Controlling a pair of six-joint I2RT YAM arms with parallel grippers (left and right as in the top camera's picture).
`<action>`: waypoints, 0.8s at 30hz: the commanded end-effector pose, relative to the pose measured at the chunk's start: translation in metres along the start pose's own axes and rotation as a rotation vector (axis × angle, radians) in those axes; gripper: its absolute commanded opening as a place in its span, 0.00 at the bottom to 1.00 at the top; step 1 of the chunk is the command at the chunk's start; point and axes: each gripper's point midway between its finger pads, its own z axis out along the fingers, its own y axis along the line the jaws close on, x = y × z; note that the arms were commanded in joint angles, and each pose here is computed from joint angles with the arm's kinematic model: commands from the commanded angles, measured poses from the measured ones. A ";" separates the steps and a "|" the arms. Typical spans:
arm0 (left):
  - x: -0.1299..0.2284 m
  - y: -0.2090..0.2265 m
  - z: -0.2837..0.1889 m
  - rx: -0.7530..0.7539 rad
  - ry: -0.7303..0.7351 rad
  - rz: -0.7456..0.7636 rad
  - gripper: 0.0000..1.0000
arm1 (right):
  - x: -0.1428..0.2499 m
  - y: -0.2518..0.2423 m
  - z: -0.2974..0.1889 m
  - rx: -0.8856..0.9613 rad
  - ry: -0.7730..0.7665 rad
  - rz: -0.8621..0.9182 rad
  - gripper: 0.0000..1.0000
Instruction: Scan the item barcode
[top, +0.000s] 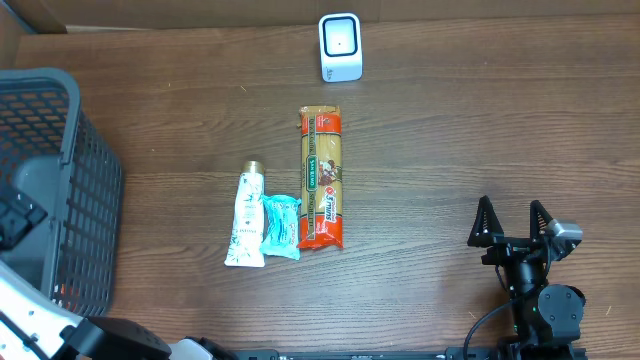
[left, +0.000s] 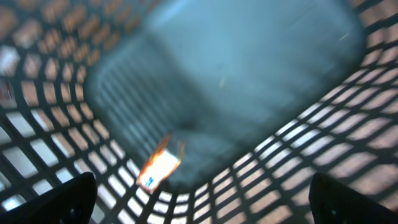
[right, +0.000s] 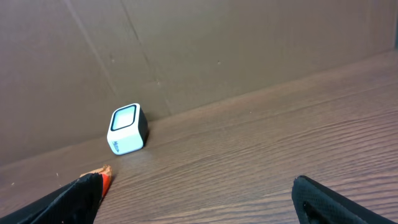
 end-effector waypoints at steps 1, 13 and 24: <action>0.026 0.010 0.024 0.018 0.092 -0.008 1.00 | 0.002 0.000 0.000 -0.005 0.000 -0.003 1.00; 0.082 0.028 0.097 -0.062 0.227 -0.020 0.99 | 0.002 0.000 0.000 -0.005 0.000 -0.003 1.00; 0.096 0.027 0.133 -0.058 0.249 -0.007 0.98 | 0.002 0.000 0.000 -0.005 0.000 -0.003 1.00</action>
